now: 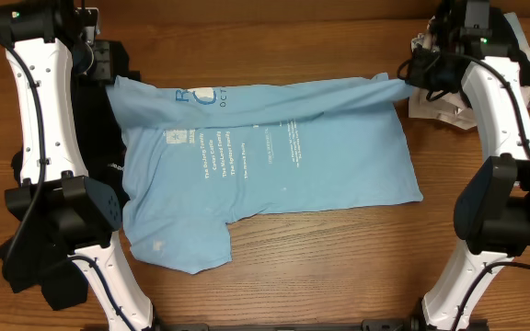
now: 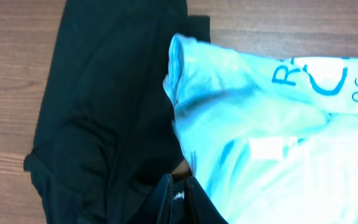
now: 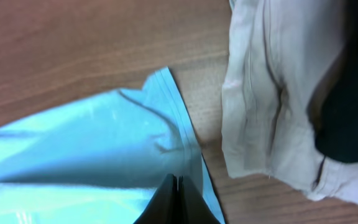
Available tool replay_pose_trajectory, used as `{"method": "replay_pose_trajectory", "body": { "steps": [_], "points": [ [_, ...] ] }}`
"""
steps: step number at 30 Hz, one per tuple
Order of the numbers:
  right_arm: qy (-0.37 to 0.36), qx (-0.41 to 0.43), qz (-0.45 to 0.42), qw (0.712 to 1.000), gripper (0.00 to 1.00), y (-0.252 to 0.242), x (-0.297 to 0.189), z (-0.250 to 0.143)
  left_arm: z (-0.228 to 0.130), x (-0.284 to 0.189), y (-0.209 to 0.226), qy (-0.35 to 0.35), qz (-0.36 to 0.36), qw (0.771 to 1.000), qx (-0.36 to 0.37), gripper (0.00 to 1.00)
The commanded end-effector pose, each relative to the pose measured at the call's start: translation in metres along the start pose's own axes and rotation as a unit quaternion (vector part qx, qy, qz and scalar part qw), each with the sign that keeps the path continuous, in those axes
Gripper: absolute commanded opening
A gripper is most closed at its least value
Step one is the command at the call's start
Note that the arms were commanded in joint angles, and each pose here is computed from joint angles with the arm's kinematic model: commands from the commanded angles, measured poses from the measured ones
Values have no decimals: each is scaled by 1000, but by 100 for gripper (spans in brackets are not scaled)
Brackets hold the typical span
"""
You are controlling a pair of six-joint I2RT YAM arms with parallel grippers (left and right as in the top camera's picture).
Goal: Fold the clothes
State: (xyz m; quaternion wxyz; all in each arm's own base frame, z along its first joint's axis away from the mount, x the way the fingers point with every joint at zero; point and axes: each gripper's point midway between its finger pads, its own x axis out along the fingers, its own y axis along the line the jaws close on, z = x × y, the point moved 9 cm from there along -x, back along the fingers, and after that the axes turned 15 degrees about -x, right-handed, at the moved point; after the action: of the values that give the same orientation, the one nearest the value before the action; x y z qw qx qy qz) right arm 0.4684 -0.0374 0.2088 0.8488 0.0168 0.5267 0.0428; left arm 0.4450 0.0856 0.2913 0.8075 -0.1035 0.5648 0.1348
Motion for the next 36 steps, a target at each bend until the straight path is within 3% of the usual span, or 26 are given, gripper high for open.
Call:
{"method": "replay_pose_trajectory", "body": {
  "steps": [1, 8, 9, 10, 14, 19, 24, 29, 31, 36],
  "points": [
    [13, 1, 0, 1000, 4, -2, 7, -7, -4, -10, -3, 3, -8, 1000, 2, 10],
    [48, 6, 4, 999, 5, -1, 9, -19, -16, 15, -3, 73, 3, 997, 4, 11],
    [54, 7, 4, 998, 9, -1, 9, -21, -17, 17, -3, 78, 4, 997, 4, 12],
    [60, 8, 3, 998, 19, -1, 9, -23, -18, 22, -3, 85, 5, 996, 5, 14],
    [79, 10, 4, 997, 35, -1, 10, -30, -18, 27, -3, 89, 6, 996, 5, 21],
    [86, 14, 9, 996, 45, 1, 6, -31, -12, 13, -3, 65, 2, 998, 3, 36],
    [49, 11, 33, 998, 49, 10, -35, -17, -10, -36, -1, 15, -7, 1000, 0, 44],
    [-38, -2, 40, 999, 52, 23, -119, -6, -23, -107, 3, -50, -27, 998, -34, 53],
    [-72, -7, 36, 997, 54, 28, -155, -9, -32, -138, 3, -81, -50, 994, -45, 62],
    [-131, -18, 29, 991, 56, 41, -231, -34, -60, -201, 7, -149, -83, 983, -61, 65]
  ]
}}
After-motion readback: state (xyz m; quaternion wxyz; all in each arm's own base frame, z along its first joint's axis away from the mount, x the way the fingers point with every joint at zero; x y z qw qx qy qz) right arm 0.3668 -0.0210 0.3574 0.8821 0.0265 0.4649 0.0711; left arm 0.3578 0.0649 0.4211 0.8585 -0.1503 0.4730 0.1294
